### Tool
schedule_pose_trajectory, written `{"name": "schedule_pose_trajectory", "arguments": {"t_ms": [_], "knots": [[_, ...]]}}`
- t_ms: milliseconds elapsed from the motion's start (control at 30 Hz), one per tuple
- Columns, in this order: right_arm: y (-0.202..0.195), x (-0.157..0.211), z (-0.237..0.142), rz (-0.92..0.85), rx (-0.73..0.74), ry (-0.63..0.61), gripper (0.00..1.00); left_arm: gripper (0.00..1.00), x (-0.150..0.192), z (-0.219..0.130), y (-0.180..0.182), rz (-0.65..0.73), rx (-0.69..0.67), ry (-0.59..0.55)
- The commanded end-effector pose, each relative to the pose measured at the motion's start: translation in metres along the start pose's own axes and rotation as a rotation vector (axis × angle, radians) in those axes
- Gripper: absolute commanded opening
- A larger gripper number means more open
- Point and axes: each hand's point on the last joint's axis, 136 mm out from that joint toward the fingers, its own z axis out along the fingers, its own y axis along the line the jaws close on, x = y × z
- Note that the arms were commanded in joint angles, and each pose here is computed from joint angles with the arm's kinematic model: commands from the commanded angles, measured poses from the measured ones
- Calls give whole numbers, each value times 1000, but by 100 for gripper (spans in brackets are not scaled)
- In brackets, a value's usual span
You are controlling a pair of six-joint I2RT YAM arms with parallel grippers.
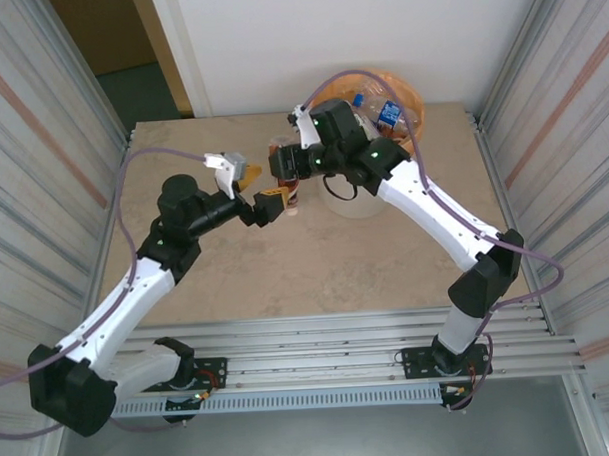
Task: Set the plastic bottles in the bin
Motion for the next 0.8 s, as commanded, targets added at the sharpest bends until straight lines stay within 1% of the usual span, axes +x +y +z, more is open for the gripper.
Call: {"name": "schedule_pose_trajectory", "arguments": {"t_ms": [0,167,333,433,600,767], "knots": [[-4,-48,-59,-111,124,-149,36,99,-18,-15,-5,51,-35,-77],[-17,-82,-91,-177,231,-247,36,99,-25,-31,10,65,-163,-116],[-43,-110,-114,-171,305,-316,37,99,-23,-38,26,54,-270,-106],[-59,-121,-123,-160,344,-336,37,99,-22,-40,33,44,-306,-96],[-84,-126,-126,-150,398,-328,37,99,-15,-42,48,18,-372,-72],[-107,-124,-114,-139,433,-286,37,99,-8,-43,62,-35,-419,-52]]}}
